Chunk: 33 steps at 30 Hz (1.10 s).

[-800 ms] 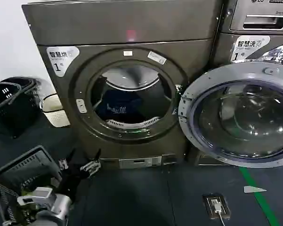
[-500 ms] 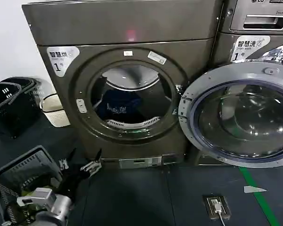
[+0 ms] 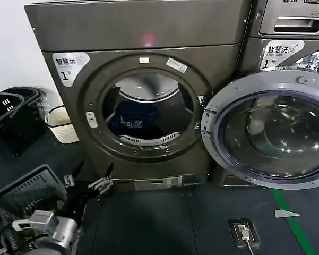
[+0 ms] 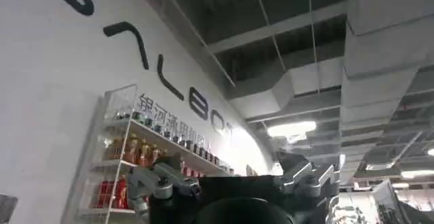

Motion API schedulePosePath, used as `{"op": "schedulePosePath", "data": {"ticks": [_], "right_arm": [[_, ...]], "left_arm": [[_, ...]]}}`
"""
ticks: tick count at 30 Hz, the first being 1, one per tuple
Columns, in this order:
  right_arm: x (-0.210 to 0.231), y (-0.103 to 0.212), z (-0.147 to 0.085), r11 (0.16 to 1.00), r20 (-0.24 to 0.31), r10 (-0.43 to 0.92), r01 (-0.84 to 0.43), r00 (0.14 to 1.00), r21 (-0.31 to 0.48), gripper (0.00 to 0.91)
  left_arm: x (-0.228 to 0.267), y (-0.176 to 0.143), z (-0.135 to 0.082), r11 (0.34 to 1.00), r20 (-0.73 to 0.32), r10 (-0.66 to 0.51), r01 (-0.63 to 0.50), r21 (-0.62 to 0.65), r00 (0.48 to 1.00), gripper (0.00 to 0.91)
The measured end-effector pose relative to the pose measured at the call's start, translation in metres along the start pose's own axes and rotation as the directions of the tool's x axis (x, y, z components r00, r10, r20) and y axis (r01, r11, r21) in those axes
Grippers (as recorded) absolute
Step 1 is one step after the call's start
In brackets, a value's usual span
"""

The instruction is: Grasp the clothes from the dryer.

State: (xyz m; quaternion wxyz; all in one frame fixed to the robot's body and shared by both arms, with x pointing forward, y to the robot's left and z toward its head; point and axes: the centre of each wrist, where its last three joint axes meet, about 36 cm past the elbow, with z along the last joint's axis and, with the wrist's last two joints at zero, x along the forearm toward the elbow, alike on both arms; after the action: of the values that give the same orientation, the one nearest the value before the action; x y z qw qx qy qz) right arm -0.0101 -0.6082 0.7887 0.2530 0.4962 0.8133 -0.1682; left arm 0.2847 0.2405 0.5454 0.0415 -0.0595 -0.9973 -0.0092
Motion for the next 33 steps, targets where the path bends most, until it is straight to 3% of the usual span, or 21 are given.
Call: {"op": "schedulePosePath", "data": {"ticks": [33], "right_arm": [[0.0020,0.0025,0.0010,1.000,0.021,-0.020,0.020,1.000,-0.001,0.907]], "left_arm": [[0.0001,-0.0029,0.0012,1.000,0.000,0.022,-0.022,0.005,1.000,0.907]]}}
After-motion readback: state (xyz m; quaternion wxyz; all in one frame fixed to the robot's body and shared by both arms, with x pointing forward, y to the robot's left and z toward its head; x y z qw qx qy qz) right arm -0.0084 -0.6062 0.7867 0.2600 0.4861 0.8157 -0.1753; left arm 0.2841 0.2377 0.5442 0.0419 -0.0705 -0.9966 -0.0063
